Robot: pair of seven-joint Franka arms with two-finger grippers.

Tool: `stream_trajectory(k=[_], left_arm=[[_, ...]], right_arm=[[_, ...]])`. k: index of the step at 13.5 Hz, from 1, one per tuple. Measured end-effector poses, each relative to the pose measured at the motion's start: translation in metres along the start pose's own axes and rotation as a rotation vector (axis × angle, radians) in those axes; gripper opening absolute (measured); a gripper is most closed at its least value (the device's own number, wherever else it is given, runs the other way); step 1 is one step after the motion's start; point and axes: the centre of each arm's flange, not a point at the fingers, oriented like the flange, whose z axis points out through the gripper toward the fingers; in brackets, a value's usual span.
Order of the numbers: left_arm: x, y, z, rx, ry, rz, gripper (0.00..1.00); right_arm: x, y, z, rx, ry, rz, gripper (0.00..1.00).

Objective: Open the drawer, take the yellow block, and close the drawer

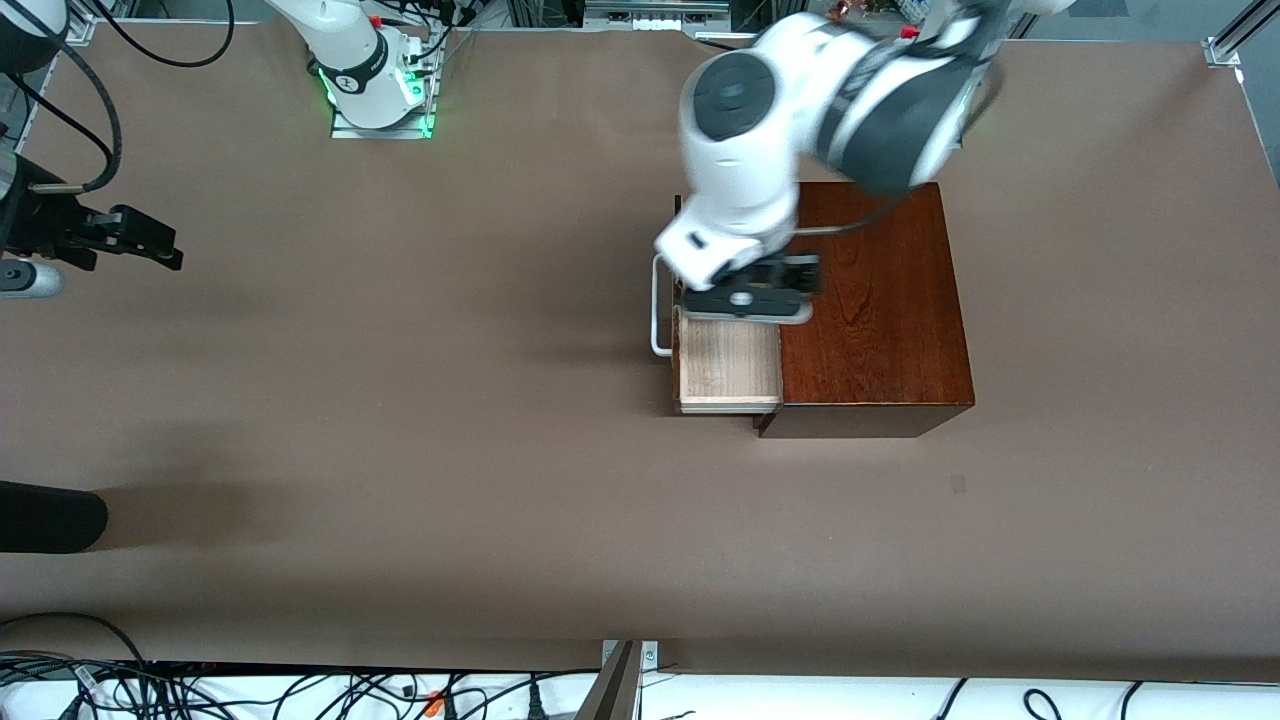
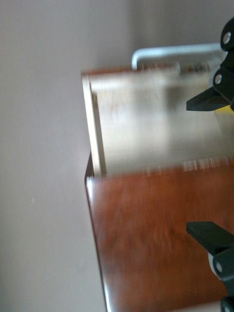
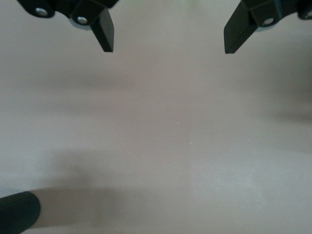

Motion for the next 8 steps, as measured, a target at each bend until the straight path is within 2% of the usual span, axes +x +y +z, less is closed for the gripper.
stream_trajectory(k=[4,8], left_arm=[[0.010,-0.112,-0.030,-0.010,-0.043,0.072,1.00],[0.017,-0.219,-0.032,-0.141,-0.087,0.090,1.00]], right_arm=[[-0.004,-0.066,0.003,-0.002,-0.019,0.196,1.00],[-0.027,-0.172,0.006,-0.021,-0.042,0.460,1.00]])
